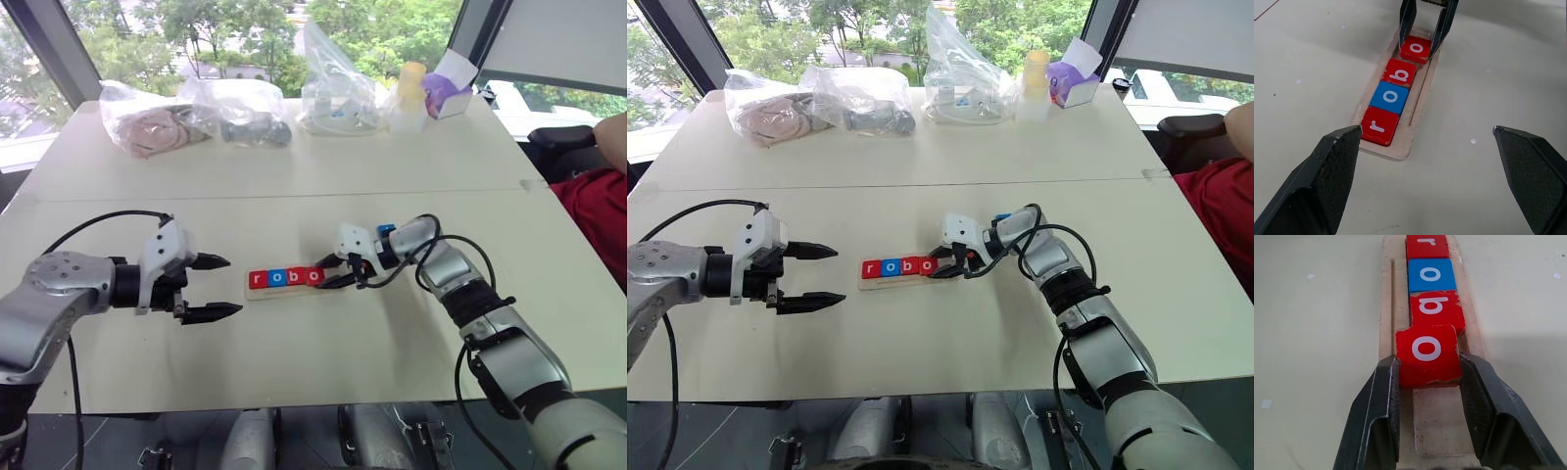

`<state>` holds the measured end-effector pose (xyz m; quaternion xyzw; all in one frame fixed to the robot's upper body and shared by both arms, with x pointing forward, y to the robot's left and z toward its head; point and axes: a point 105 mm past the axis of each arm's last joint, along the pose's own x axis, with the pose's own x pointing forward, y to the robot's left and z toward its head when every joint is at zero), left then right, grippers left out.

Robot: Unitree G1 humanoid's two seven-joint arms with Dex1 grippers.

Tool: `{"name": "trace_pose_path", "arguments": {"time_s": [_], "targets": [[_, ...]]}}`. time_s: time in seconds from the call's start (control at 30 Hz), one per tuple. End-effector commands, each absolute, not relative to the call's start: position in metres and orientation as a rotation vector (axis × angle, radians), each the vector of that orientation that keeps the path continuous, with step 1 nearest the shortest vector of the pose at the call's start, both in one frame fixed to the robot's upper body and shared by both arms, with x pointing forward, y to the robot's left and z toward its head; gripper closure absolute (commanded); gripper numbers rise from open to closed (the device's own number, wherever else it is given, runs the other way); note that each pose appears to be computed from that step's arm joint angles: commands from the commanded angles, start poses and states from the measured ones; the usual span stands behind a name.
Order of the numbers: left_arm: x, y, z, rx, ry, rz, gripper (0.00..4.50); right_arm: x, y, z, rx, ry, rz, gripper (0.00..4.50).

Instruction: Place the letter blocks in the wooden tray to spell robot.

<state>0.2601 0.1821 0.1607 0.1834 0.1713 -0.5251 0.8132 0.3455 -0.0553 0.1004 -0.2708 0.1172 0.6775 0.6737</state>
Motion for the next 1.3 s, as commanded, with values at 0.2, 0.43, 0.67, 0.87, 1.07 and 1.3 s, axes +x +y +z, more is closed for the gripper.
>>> {"name": "trace_pose_path", "arguments": {"time_s": [0.2, 0.43, 0.67, 0.87, 1.07, 1.3], "targets": [[0.262, 0.179, 0.169, 0.413, 0.319, -1.117, 0.0, 0.356, -0.047, 0.114, -0.638, 0.199, 1.496, 3.35], [0.263, 0.178, 0.168, 0.417, 0.318, -1.118, 0.0, 0.359, -0.049, 0.113, -0.647, 0.198, 1.483, 0.02], [0.262, 0.175, 0.169, 0.416, 0.308, -1.122, 0.0, 0.366, -0.062, 0.136, -0.566, 0.139, 1.391, 0.02], [0.258, 0.158, 0.174, 0.39, 0.263, -1.17, 0.0, 0.378, -0.11, 0.175, -0.313, 0.055, 1.026, 0.02], [0.274, 0.136, 0.18, 0.383, 0.185, -1.224, 0.0, 0.375, -0.16, 0.167, -0.203, 0.099, 0.564, 0.02], [0.307, 0.102, 0.184, 0.382, 0.098, -1.292, 0.0, 0.376, -0.163, 0.135, -0.107, 0.179, 0.254, 0.02]]}}
